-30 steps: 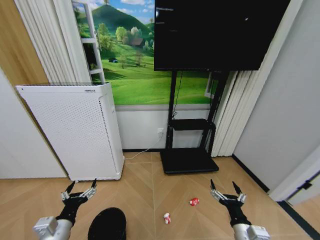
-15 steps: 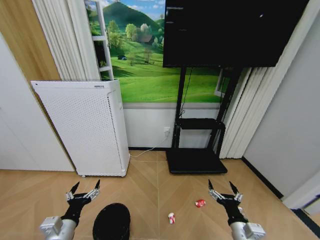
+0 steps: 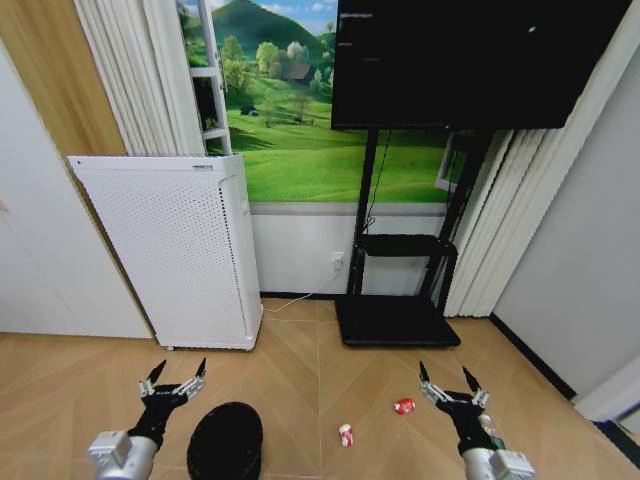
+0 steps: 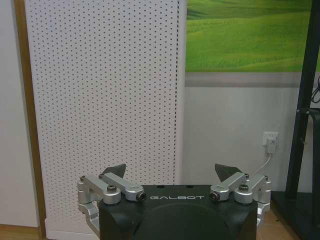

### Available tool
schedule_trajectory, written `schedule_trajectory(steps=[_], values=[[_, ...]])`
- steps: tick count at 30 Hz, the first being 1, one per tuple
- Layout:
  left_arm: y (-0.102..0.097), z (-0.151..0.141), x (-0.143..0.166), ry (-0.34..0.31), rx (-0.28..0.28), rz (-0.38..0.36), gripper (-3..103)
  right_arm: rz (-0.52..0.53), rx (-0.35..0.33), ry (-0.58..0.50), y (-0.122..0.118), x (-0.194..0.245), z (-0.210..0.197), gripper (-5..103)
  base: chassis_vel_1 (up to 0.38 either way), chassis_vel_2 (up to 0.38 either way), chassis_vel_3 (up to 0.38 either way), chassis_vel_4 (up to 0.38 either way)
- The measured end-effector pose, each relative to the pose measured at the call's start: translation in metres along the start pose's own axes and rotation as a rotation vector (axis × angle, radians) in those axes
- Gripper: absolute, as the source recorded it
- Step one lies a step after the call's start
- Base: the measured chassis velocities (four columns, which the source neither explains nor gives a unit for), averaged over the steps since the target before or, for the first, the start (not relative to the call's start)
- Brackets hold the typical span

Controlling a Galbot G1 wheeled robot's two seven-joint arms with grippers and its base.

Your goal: Pick up the trash bin and place the garbage on the floor into it.

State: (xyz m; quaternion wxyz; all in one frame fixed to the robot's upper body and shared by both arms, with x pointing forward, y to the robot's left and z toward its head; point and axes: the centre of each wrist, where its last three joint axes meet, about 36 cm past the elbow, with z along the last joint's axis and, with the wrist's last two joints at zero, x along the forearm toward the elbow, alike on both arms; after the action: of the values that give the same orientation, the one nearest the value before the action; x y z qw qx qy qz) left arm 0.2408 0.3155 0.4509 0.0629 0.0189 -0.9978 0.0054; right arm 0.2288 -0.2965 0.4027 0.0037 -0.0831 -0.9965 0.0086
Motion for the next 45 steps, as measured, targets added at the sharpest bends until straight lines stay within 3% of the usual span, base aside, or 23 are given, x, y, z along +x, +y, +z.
schedule_trajectory(steps=[11, 17, 27, 45], values=[[0.0003, 0.0027, -0.0001, 0.001, 0.006, 0.008, 100, 0.028, -0.015, 0.015, 0.0024, 0.0055, 0.0035, 100, 0.007, 0.009, 0.014, 0.01], [0.0011, 0.0016, -0.0001, -0.007, -0.023, 0.078, 100, 0.037, -0.019, 0.016, 0.0035, 0.0071, 0.0042, 100, 0.04, 0.019, 0.025, 0.023], [0.0027, 0.0011, 0.0003, -0.011, -0.044, 0.123, 100, 0.037, -0.015, 0.019, 0.0027, 0.007, 0.0063, 100, 0.005, 0.003, 0.004, 0.005], [0.002, 0.0016, 0.0, -0.019, -0.016, 0.112, 100, 0.034, -0.014, 0.022, 0.0021, 0.0063, 0.0086, 100, 0.016, 0.012, 0.015, 0.011]])
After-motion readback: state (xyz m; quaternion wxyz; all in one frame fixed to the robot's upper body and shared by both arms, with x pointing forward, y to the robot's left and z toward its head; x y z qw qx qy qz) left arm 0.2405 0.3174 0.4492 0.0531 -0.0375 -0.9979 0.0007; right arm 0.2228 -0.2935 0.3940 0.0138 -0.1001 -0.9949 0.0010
